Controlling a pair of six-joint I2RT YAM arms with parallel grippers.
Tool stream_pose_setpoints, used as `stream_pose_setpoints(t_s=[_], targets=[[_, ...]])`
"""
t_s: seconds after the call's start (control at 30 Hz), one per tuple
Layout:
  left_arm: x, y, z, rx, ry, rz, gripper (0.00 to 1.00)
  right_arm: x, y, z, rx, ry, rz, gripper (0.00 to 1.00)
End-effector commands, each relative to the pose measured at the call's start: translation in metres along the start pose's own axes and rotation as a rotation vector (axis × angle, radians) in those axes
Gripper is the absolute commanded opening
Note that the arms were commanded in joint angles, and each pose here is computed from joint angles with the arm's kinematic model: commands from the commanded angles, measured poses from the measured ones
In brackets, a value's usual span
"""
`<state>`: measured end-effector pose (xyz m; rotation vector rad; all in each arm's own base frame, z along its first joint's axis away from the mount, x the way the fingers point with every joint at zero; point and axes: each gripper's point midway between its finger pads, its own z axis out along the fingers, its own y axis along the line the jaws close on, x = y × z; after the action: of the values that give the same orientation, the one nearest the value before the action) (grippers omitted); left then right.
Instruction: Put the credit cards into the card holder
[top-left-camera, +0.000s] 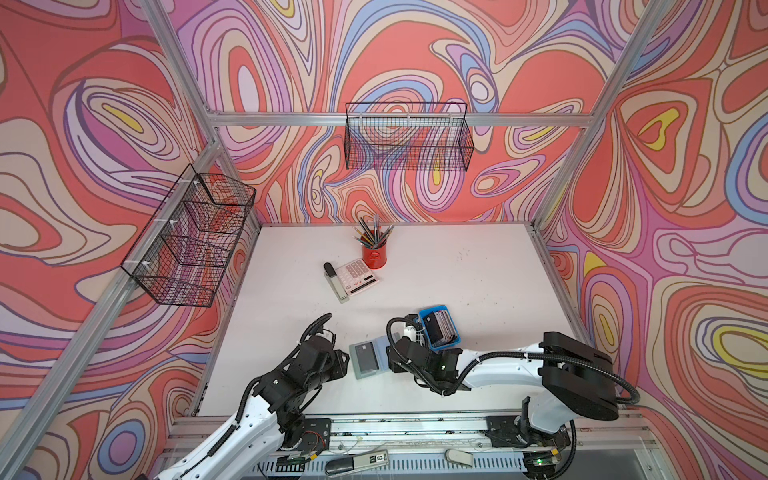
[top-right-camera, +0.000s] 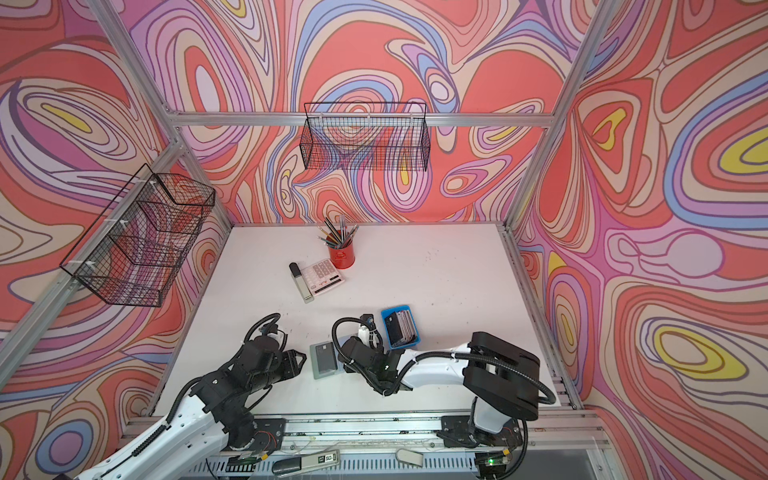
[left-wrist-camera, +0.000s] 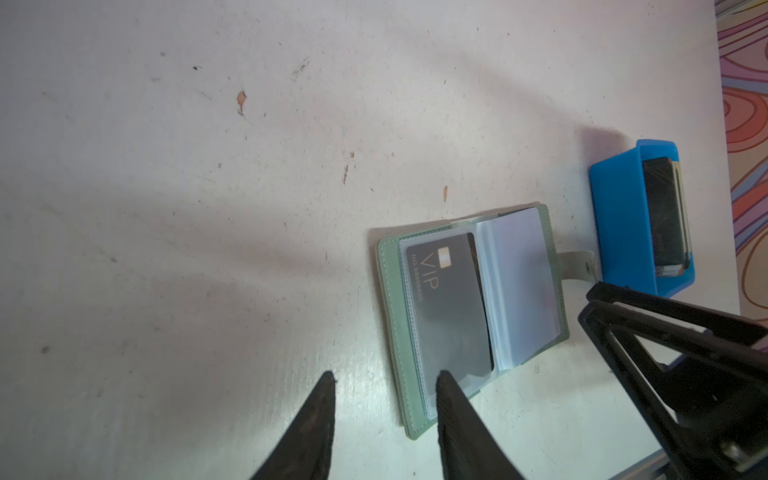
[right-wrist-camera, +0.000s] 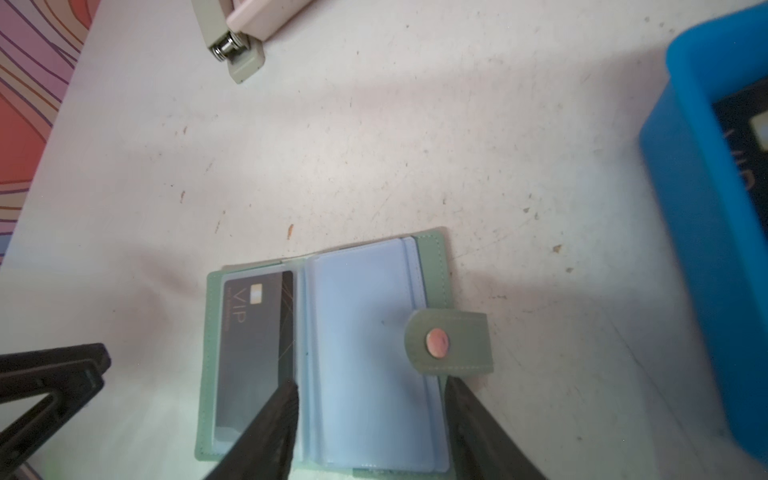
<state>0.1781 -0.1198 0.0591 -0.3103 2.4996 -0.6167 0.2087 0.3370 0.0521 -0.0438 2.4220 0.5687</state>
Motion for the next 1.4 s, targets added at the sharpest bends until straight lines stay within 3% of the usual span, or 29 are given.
stream_pose_setpoints(t_s=[0.0, 0.47, 0.87, 1.2, 1.37], targets=[[0.005, -0.004, 0.005, 0.031, 0.021, -0.017, 0.44, 0.004, -0.004, 0.007, 0.007, 0.006, 0.003, 0.6], [0.021, 0.001, 0.026, 0.027, 0.087, -0.041, 0.43, 0.02, 0.013, 0.02, -0.079, 0.066, 0.026, 0.54], [0.013, -0.006, 0.029, 0.042, 0.066, -0.039, 0.42, 0.026, 0.037, 0.023, -0.178, 0.106, 0.055, 0.51], [0.0, -0.003, 0.024, 0.007, 0.006, -0.052, 0.43, 0.034, 0.05, 0.028, -0.215, 0.128, 0.049, 0.46], [-0.025, -0.01, 0.007, -0.051, -0.049, -0.016, 0.43, 0.037, 0.048, 0.029, -0.212, 0.137, 0.056, 0.39]])
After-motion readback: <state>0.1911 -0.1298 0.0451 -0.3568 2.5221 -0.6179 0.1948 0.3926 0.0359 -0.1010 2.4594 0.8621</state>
